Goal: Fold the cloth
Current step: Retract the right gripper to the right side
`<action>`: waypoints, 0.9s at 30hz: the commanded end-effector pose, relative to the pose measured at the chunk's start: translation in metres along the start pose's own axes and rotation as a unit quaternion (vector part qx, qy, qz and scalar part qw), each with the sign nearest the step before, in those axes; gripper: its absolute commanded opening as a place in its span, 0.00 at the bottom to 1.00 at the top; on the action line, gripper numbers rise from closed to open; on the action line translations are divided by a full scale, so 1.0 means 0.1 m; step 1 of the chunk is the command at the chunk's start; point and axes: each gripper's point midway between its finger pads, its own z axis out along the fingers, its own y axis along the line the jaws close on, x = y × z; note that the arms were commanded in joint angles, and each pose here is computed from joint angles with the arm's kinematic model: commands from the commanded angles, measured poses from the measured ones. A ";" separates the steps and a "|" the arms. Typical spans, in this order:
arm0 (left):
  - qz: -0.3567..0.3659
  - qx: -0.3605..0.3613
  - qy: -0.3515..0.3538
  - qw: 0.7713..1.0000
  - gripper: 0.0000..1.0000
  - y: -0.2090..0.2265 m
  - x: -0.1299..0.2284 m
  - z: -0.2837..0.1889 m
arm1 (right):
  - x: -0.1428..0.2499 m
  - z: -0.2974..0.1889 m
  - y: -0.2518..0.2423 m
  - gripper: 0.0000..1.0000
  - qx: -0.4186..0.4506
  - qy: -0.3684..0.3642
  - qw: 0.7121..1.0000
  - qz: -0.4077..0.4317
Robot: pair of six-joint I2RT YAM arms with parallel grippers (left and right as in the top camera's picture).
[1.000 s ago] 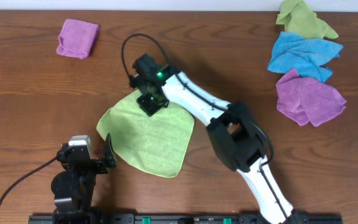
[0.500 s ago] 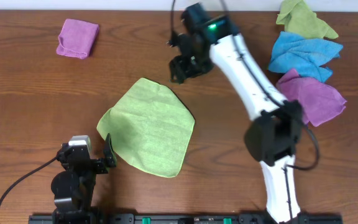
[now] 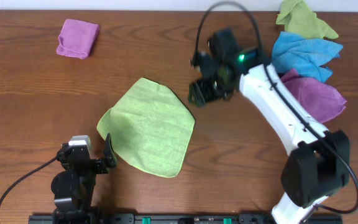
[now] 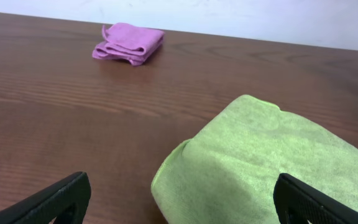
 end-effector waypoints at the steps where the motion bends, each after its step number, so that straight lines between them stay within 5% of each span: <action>1: -0.007 -0.002 0.011 1.000 0.95 0.02 0.10 0.03 | 0.18 0.01 0.12 0.63 -0.029 0.008 0.999 0.018; 14: -0.007 -0.002 0.011 1.000 0.95 0.02 0.10 0.03 | 0.47 -1.48 -0.01 0.74 0.136 -0.141 0.980 -0.046; 24: -0.007 -0.001 0.007 1.000 0.95 0.01 0.08 0.03 | 0.90 -1.76 0.07 0.84 0.144 -0.152 0.977 -0.051; 27: -0.105 0.078 0.022 0.991 0.95 -0.26 0.11 0.01 | 0.93 -1.75 0.07 0.85 0.143 -0.146 0.978 -0.051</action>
